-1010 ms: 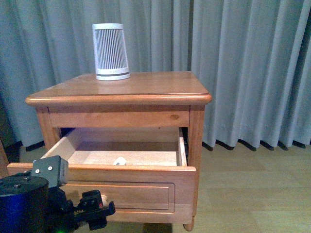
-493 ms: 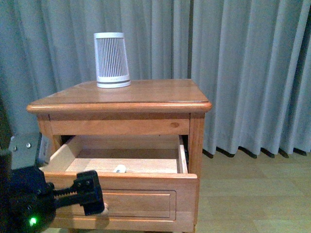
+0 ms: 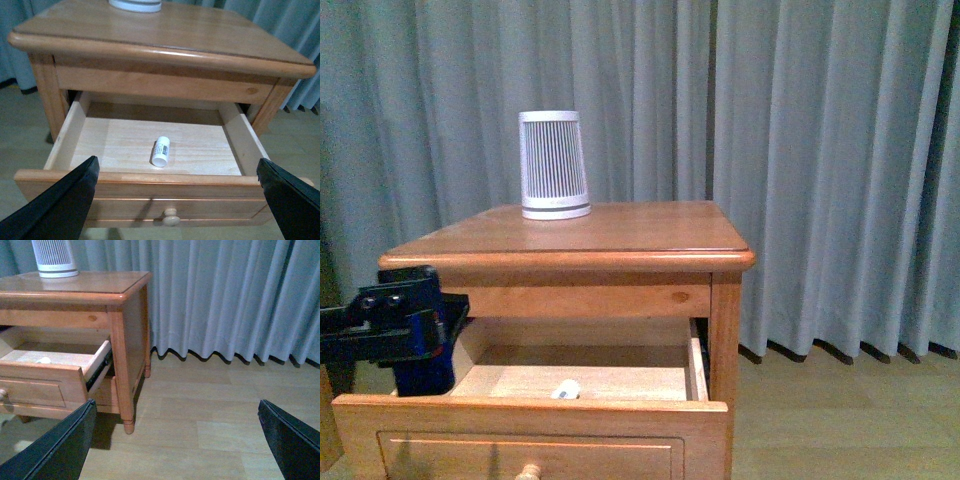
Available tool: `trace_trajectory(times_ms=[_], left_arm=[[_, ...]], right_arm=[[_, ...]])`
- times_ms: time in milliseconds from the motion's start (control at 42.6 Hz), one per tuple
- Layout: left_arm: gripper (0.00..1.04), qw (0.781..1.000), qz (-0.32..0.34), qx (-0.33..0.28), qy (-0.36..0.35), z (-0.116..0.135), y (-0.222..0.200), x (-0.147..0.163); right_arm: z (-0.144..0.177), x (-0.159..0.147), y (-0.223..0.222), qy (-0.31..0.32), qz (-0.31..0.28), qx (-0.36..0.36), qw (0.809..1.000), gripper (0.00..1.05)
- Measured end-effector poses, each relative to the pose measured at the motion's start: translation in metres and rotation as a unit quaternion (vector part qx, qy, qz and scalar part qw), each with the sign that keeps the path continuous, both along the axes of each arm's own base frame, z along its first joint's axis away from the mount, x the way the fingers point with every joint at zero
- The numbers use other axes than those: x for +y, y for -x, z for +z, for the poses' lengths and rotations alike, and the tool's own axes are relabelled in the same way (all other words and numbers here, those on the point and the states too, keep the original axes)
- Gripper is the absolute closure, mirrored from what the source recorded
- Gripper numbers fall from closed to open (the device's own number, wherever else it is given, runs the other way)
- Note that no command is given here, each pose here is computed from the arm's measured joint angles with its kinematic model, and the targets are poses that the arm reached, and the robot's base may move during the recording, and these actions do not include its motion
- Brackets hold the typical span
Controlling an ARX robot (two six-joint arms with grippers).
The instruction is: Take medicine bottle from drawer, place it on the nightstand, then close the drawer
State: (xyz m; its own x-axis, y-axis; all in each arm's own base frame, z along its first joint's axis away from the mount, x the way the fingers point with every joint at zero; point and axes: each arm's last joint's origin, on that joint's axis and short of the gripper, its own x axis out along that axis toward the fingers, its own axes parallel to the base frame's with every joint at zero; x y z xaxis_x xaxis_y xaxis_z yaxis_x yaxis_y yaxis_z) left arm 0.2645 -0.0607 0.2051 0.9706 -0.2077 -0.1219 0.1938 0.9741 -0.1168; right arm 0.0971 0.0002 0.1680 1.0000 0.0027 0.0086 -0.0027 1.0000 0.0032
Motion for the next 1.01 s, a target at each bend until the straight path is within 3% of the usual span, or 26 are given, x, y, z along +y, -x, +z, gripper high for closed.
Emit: trace_trajectory(times_ms=[117, 399, 564, 705, 1010], left_arm=[[0.07, 1.000, -0.005, -0.011, -0.013, 0.006, 0.033, 0.007], [0.07, 1.000, 0.022, 0.016, 0.000, -0.004, 0.124, 0.020], [0.07, 1.000, 0.025, -0.005, 0.016, 0.000, 0.134, 0.022], [0.34, 0.993, 0.096, -0.064, -0.025, -0.007, 0.138, 0.031], [1.00, 0.992, 0.097, -0.067, -0.045, -0.022, 0.148, 0.048]], right_arm=[[0.000, 0.000, 0.000, 0.000, 0.000, 0.000, 1.000, 0.07], [0.000, 0.000, 0.000, 0.000, 0.000, 0.000, 1.000, 0.07], [0.000, 0.000, 0.000, 0.000, 0.000, 0.000, 1.000, 0.07], [0.000, 0.000, 0.000, 0.000, 0.000, 0.000, 1.000, 0.07], [0.000, 0.000, 0.000, 0.000, 0.000, 0.000, 1.000, 0.07]])
